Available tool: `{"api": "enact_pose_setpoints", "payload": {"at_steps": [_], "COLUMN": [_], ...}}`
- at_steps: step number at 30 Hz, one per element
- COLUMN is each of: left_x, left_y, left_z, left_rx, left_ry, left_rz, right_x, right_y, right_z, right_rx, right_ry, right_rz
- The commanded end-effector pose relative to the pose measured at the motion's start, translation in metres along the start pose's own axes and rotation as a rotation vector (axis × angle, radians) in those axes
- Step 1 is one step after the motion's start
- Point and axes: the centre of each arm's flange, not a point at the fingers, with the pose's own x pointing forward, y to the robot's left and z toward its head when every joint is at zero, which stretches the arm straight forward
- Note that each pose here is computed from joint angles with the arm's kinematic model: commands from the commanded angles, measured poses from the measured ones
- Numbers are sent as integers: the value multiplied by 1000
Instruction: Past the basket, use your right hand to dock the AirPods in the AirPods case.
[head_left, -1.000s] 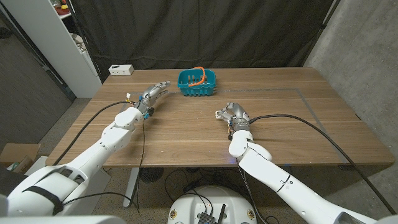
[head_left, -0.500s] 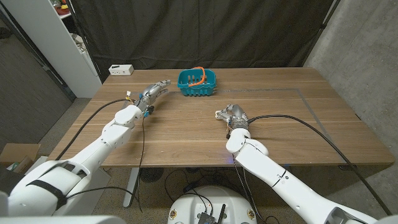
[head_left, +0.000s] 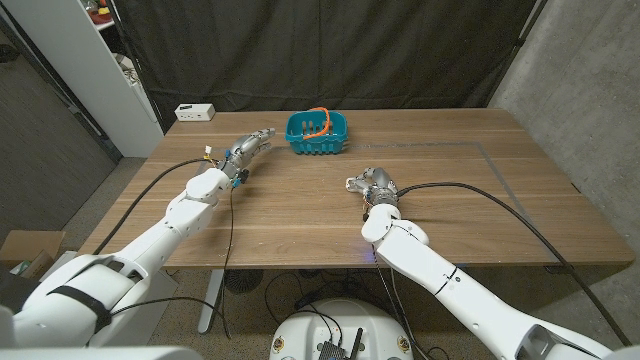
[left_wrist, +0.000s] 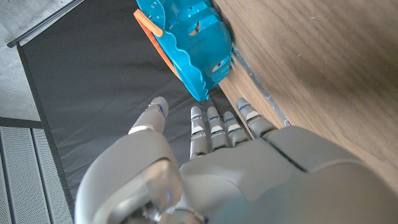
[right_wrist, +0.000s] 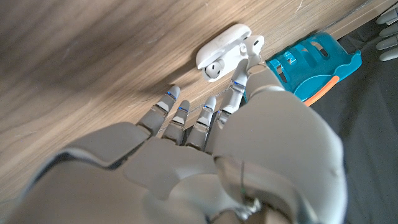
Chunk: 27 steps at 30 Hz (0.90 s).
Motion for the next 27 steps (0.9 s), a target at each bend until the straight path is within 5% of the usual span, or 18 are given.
{"api": "enact_pose_setpoints", "payload": {"at_steps": [1, 27], "left_x": [3, 5], "left_y": [-3, -1], "left_z": [-3, -6], "left_rx": [-9, -12], "left_ry": [4, 17], "left_rz": [-2, -18], "right_x": [2, 6], "right_y": [-3, 5], "right_z": [-1, 0], "right_rx": [1, 36], "right_ry": [-1, 8], "right_rz": [-19, -6]}}
